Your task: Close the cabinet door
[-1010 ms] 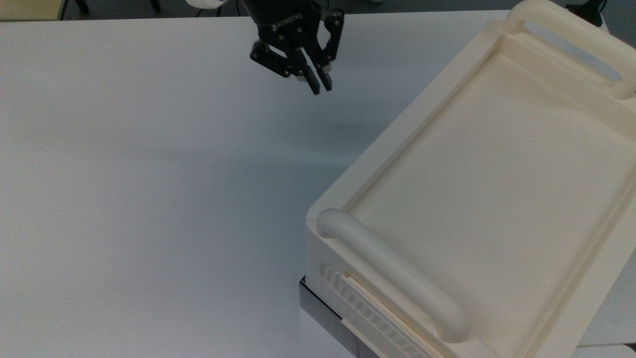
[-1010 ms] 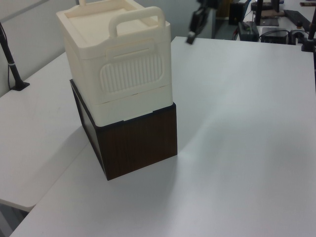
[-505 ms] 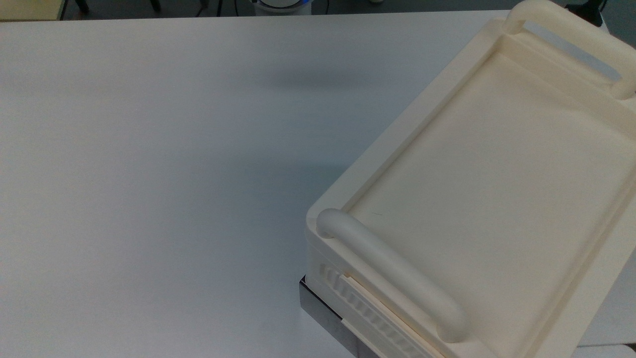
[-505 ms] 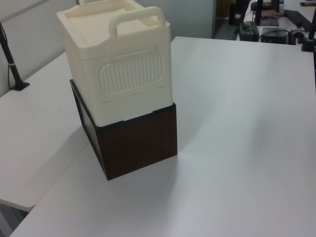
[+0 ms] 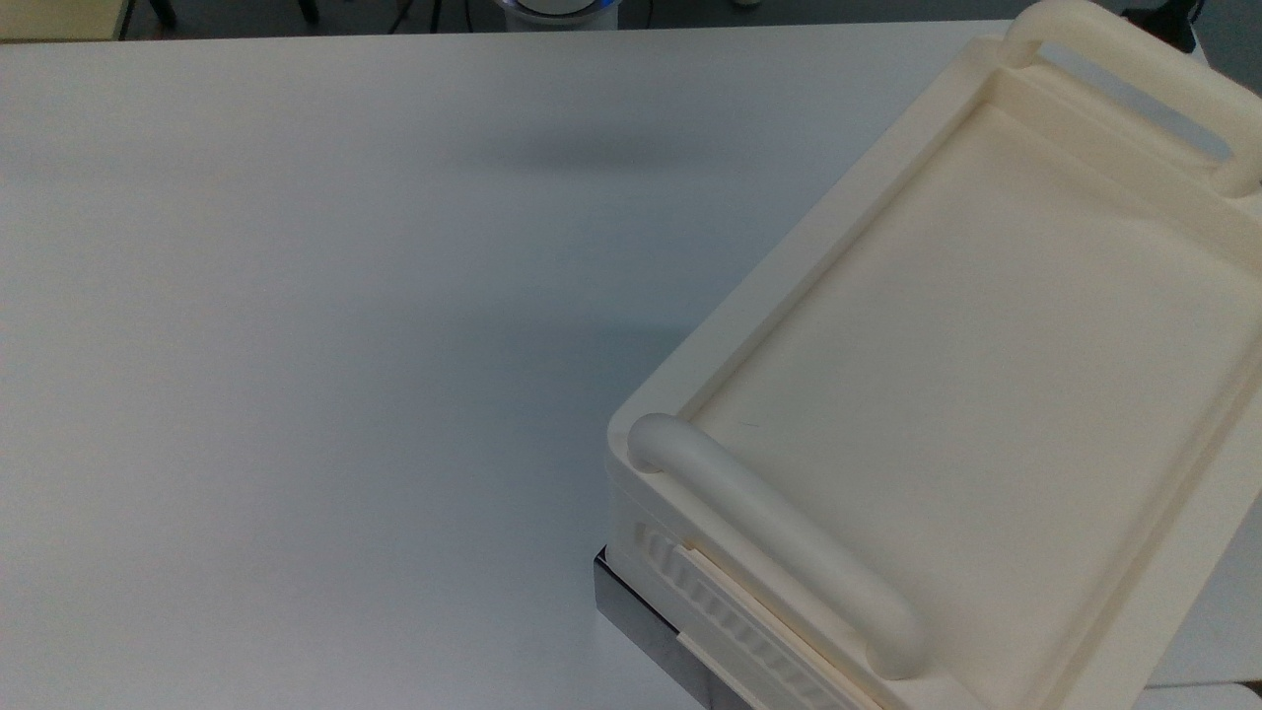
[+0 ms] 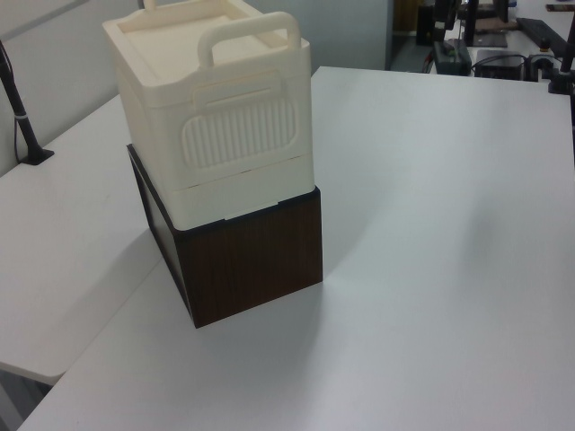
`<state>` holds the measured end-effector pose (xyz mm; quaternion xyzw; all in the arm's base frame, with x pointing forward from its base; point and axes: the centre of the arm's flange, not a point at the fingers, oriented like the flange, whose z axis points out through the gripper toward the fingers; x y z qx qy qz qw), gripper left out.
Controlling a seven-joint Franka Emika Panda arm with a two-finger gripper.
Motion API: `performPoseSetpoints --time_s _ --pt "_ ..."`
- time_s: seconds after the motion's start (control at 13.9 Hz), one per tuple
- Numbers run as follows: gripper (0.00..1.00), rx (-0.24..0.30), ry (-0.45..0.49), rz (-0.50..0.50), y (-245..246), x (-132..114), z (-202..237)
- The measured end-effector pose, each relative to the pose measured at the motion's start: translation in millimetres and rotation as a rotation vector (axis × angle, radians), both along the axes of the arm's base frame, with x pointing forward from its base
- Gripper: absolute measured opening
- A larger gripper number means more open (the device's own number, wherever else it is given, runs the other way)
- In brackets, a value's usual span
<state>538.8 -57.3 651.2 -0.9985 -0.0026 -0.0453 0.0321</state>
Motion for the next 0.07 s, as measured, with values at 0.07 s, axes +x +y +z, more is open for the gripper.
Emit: performPoseSetpoints --time_s 0.07 --pt "1.0 0.0 -0.008 -0.011 0.1 1.7 -0.1"
